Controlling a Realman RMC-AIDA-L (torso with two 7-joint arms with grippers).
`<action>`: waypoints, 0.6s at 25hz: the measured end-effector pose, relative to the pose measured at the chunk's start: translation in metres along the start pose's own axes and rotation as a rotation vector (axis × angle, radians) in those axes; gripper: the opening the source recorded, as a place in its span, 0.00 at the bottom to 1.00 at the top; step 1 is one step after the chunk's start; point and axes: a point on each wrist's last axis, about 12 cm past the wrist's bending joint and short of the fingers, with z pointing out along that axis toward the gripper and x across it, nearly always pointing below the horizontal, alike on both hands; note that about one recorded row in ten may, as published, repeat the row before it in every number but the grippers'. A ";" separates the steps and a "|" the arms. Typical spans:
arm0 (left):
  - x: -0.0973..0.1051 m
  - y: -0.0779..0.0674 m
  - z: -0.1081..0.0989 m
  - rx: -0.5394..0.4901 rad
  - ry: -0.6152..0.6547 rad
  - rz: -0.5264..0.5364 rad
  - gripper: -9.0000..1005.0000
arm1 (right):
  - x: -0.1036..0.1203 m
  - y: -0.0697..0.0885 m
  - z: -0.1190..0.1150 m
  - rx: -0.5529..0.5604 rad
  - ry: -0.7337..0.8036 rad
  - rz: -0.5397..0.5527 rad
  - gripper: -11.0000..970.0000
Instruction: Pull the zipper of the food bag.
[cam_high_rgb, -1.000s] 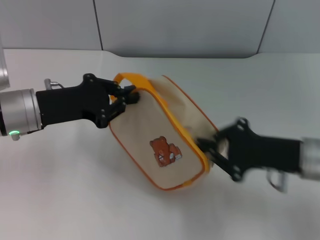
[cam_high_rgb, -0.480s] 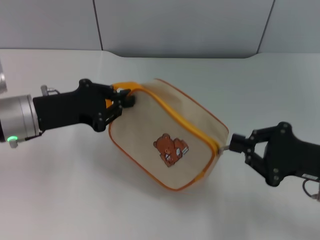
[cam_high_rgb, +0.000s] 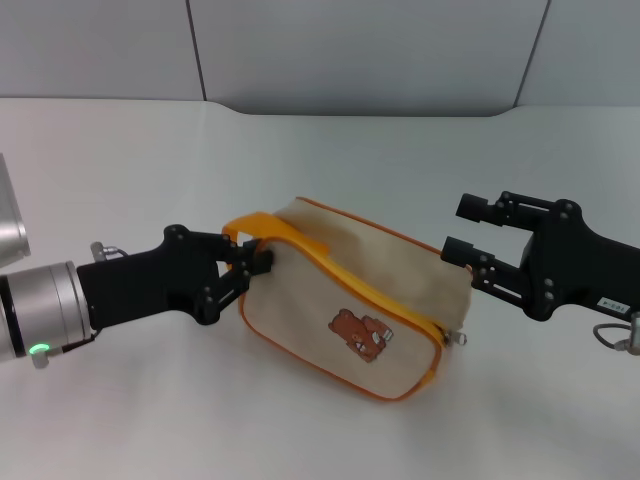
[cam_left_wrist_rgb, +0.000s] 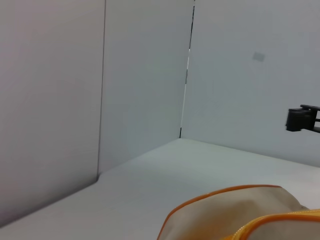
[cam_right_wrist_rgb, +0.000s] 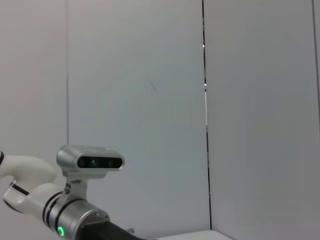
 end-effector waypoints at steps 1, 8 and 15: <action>0.000 0.000 0.000 0.000 0.000 0.000 0.22 | 0.000 -0.001 0.001 0.001 0.003 0.001 0.38; -0.001 -0.003 -0.008 0.020 -0.035 -0.065 0.25 | 0.000 -0.001 0.003 -0.007 0.009 0.033 0.52; -0.032 -0.017 -0.046 0.303 -0.179 -0.063 0.31 | -0.014 0.007 -0.014 -0.210 0.027 0.110 0.85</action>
